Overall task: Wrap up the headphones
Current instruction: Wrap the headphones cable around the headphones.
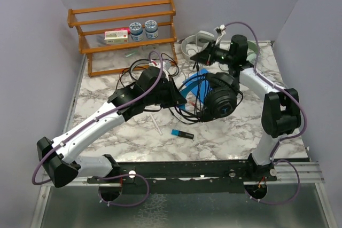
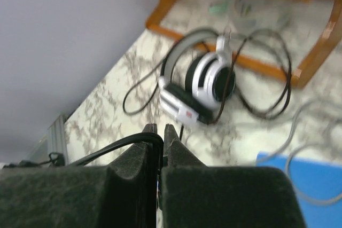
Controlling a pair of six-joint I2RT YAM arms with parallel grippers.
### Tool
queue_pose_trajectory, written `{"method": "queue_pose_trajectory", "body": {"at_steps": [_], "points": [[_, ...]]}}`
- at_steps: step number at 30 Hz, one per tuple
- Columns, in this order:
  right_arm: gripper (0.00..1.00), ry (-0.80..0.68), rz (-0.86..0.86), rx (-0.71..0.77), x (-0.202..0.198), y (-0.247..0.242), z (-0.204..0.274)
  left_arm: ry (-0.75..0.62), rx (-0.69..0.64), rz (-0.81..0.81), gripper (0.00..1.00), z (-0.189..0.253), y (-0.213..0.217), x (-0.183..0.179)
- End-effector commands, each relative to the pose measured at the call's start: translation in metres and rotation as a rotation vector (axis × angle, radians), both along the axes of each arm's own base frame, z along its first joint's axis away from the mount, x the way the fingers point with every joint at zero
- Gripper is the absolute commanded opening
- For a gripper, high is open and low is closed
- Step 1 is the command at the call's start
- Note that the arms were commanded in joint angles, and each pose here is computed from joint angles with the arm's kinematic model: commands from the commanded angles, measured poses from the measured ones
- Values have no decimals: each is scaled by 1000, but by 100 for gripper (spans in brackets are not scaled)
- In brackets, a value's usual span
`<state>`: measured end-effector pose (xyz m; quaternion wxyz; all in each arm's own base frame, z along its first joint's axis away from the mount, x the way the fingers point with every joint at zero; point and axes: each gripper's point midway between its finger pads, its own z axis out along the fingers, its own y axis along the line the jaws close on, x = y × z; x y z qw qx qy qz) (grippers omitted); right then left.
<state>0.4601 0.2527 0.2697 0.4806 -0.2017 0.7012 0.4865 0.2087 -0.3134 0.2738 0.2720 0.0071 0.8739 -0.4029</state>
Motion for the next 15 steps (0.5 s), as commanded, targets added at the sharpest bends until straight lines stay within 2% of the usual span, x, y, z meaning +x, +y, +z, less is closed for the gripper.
{"method": "queue_pose_trajectory", "body": {"at_steps": [1,5,8,12,15], "points": [[0,98,-93,23,-14,-19,-30,-145,-185,-73,0,80,0,-24],[1,143,-63,92,-58,-19,-41,-155,-236,-28,0,92,8,-25],[1,178,-30,81,-89,-10,-54,-166,-262,63,0,93,20,-18],[0,231,72,44,-148,30,-77,-174,-270,191,0,83,39,-2],[1,261,113,73,-191,54,-85,-137,-288,236,0,70,45,6]]}}
